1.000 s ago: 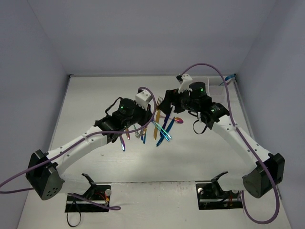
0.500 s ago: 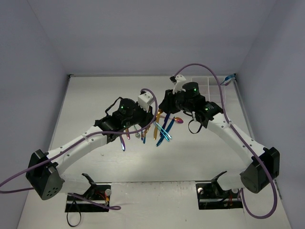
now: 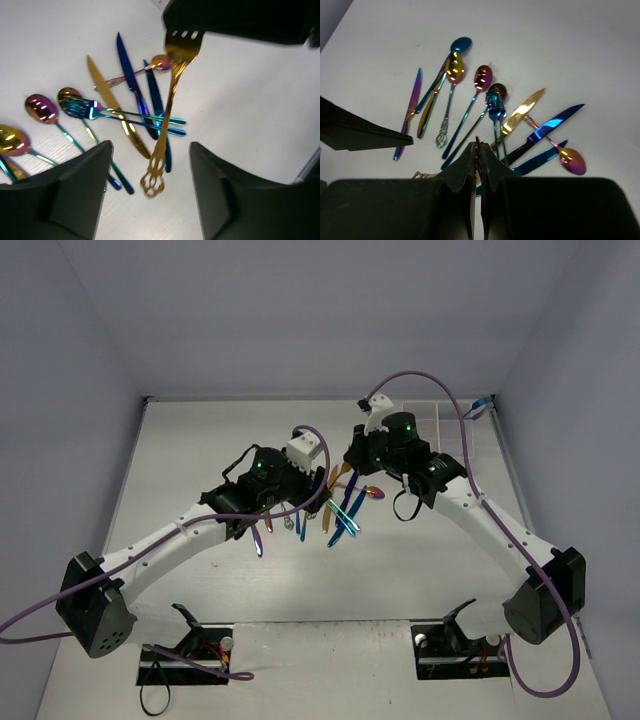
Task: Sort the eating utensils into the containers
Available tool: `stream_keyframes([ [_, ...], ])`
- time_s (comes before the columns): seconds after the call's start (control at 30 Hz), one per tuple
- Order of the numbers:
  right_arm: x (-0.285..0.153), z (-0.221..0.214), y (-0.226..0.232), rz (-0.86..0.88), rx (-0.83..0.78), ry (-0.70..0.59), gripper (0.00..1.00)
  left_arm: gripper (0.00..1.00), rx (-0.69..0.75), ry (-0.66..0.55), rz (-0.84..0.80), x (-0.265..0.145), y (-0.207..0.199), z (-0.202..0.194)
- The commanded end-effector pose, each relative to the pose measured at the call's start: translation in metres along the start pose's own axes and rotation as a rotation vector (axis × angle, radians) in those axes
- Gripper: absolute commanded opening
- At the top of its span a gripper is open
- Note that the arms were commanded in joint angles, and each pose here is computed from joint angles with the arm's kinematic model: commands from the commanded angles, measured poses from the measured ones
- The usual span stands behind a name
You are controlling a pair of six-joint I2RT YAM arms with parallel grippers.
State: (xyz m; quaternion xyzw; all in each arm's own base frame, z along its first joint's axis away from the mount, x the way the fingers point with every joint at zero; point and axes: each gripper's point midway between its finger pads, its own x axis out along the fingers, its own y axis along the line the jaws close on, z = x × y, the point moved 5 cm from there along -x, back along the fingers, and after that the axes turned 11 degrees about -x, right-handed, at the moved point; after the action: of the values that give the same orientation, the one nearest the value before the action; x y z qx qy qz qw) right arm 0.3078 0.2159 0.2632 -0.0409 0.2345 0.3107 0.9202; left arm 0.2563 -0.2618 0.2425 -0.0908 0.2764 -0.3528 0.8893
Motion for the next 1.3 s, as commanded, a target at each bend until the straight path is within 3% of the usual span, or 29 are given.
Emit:
stream_keyframes([
  [0.0, -0.029, 0.058, -0.047, -0.224, -0.065, -0.186, 0.0, 0.8, -0.041, -0.093, 0.149, -0.007, 0.013, 0.02],
  [0.03, -0.035, 0.062, -0.067, -0.291, -0.061, -0.193, 0.0, 0.88, -0.057, -0.092, 0.196, -0.008, 0.019, 0.018],
  [0.13, -0.053, 0.076, -0.112, -0.494, -0.077, -0.211, 0.0, 0.97, -0.107, -0.074, 0.315, -0.011, 0.034, 0.008],
  [0.3, -0.086, 0.094, -0.195, -0.824, -0.102, -0.186, 0.0, 0.97, -0.188, -0.032, 0.435, -0.015, 0.051, -0.012],
  [0.6, -0.11, 0.107, -0.308, -1.074, -0.042, -0.24, 0.0, 0.97, -0.255, 0.019, 0.504, -0.028, 0.065, -0.036],
  [1.0, -0.064, 0.075, -0.39, -1.114, -0.001, -0.213, 0.0, 0.97, -0.335, 0.035, 0.541, -0.04, 0.067, -0.042],
  [1.27, -0.038, 0.069, -0.397, -1.027, -0.006, -0.225, 0.0, 0.97, -0.37, 0.056, 0.531, -0.031, 0.064, -0.041],
])
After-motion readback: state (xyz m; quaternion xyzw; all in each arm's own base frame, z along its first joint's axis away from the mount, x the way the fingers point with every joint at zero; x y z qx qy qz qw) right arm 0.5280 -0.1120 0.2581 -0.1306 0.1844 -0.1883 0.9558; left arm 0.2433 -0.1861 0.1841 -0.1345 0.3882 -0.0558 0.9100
